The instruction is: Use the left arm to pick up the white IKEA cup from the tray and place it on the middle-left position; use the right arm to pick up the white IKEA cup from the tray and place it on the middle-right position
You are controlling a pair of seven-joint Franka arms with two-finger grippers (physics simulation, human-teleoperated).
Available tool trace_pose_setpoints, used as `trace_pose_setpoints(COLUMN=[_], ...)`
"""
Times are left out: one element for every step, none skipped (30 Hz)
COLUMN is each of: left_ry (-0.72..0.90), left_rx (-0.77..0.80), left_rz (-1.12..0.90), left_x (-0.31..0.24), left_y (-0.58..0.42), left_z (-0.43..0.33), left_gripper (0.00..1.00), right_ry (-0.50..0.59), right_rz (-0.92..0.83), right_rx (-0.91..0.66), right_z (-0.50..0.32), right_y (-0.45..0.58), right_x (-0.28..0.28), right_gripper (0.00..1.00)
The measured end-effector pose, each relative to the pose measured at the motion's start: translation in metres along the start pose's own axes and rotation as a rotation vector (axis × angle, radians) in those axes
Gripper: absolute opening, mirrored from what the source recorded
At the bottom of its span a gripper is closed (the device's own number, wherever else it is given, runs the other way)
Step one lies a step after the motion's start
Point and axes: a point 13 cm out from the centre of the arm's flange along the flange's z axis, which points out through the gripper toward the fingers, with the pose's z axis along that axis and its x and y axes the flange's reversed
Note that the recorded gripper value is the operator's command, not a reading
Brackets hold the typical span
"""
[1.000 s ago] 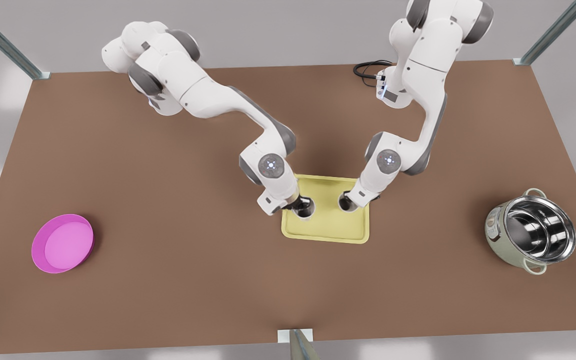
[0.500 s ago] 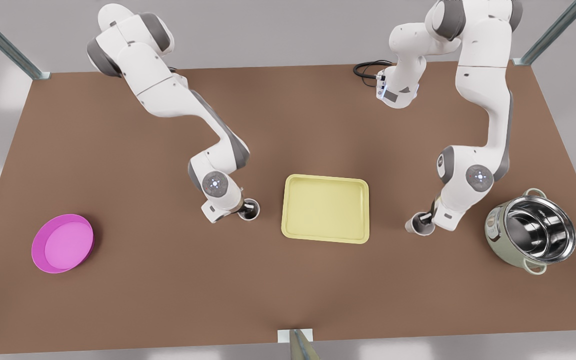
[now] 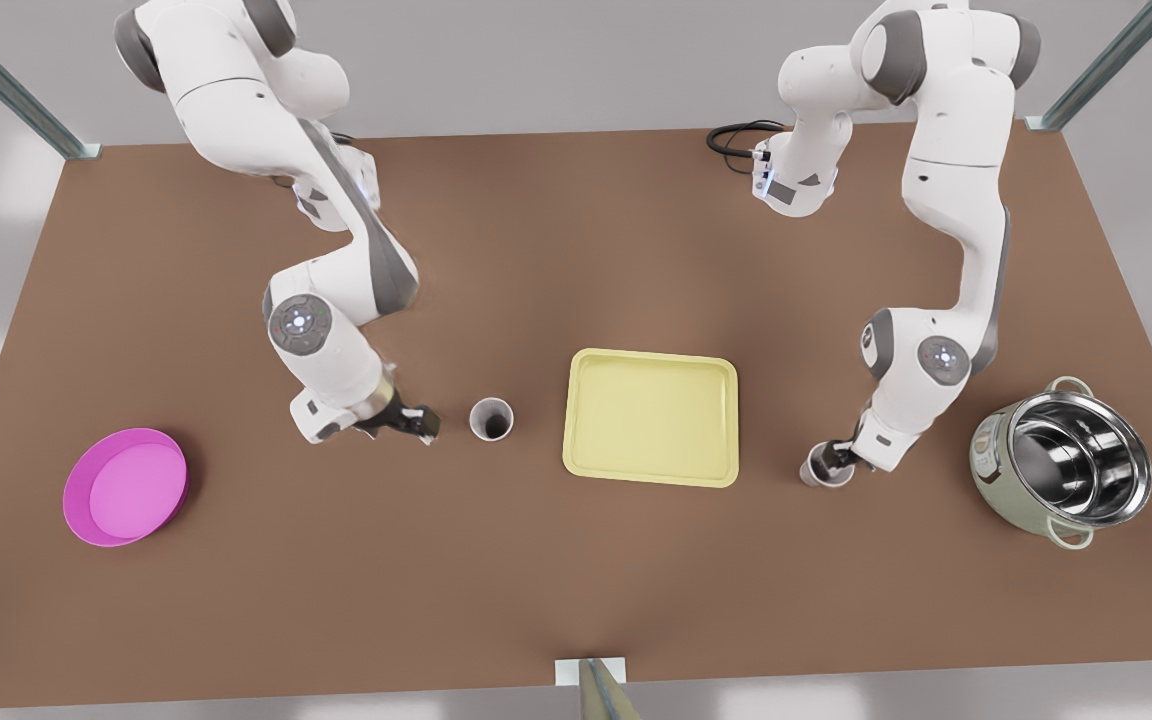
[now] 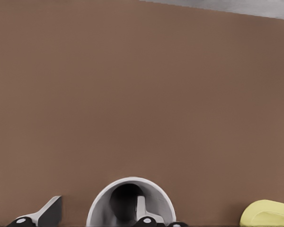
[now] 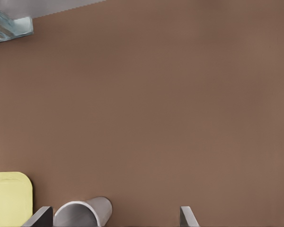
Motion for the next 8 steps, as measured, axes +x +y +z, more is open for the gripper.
trace_pose_setpoints(left_ry=[-0.011, -0.036, -0.071, -0.101, -0.1, -0.073, -0.037, 0.002], left_rx=[-0.001, -0.002, 0.003, 0.014, 0.021, 0.022, 0.021, 0.019], left_rz=[0.014, 0.024, 0.033, 0.035, 0.039, 0.045, 0.052, 0.063], left_x=[-0.007, -0.023, -0.048, -0.071, -0.079, -0.074, -0.065, -0.054], left_y=[-0.001, -0.003, -0.008, -0.015, -0.019, -0.02, -0.021, -0.023], left_z=[-0.032, -0.084, -0.146, -0.206, -0.244, -0.266, -0.28, -0.288], left_gripper=[1.0, 1.0, 1.0, 1.0, 1.0, 1.0, 1.0, 1.0], right_ry=[-0.052, -0.079, -0.073, -0.045, -0.004, 0.034, 0.068, 0.094], right_rz=[0.024, 0.048, 0.072, 0.085, 0.095, 0.097, 0.094, 0.088], right_rx=[0.013, 0.033, 0.054, 0.082, 0.111, 0.133, 0.143, 0.145], right_z=[-0.042, -0.082, -0.107, -0.119, -0.118, -0.115, -0.11, -0.105], right_y=[-0.029, -0.064, -0.097, -0.127, -0.155, -0.177, -0.193, -0.204], right_x=[-0.035, -0.052, -0.052, -0.039, -0.022, -0.003, 0.008, 0.013], right_gripper=[1.0, 1.0, 1.0, 1.0, 1.0, 1.0, 1.0, 1.0])
